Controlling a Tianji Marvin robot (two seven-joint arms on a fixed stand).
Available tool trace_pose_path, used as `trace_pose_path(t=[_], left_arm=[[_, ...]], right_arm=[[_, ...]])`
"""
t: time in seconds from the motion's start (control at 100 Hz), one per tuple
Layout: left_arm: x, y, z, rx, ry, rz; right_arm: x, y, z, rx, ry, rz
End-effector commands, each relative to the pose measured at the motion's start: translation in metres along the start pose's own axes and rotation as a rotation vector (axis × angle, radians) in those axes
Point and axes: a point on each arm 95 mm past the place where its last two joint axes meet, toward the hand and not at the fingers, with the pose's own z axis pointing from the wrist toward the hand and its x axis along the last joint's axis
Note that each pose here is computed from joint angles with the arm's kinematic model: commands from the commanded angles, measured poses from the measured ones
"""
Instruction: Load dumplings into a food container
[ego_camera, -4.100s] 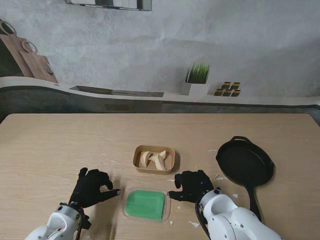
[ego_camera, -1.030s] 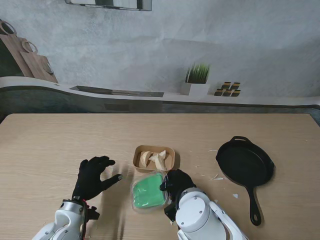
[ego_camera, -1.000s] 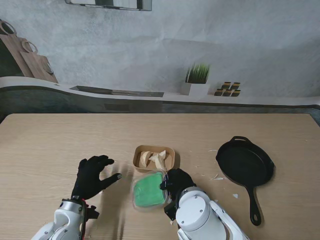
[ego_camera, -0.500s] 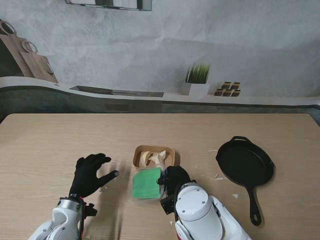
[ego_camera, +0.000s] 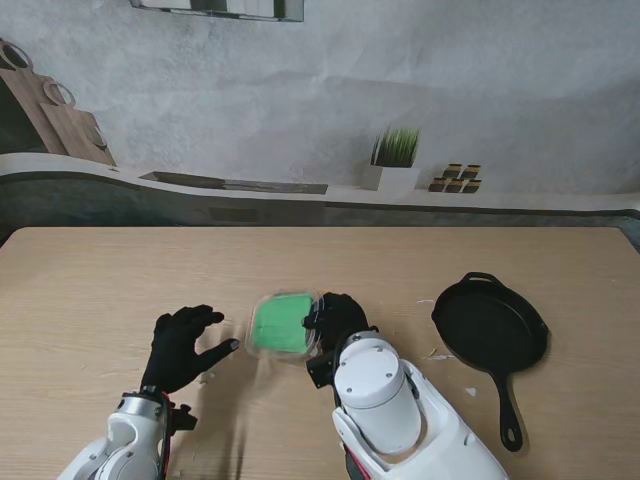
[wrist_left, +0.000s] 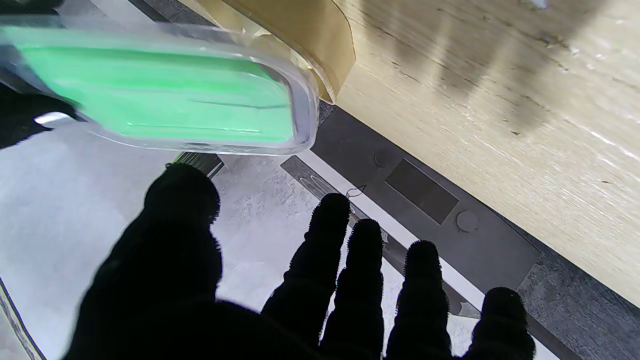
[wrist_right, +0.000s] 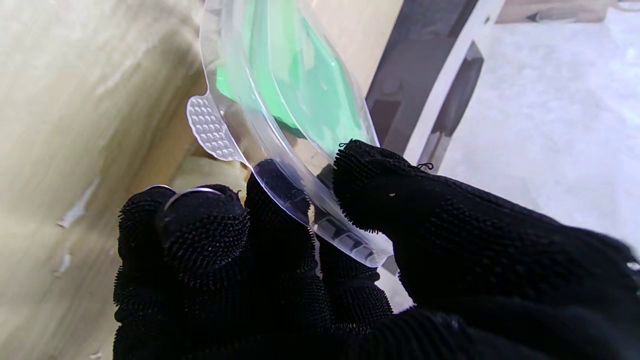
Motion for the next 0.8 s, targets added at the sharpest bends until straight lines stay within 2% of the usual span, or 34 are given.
trace_pose_path(t=[0.0,0.33,0.79], left_arm=[[0.002,0.002,0.000,-0.012,0.000,-0.010],[0.002,0.003,0.001,-0.016,-0.008,-0.012],[0.002,0.004,0.002,-0.025,-0.015,-0.010]], right_arm=[[0.009,-0.003,0.003,0.016,0.018,0.025],[0.006,0.004,0.023,-0.047,-0.018,-0.014],[0.002,0.010,0.038,-0.097,-0.083,-0.045]])
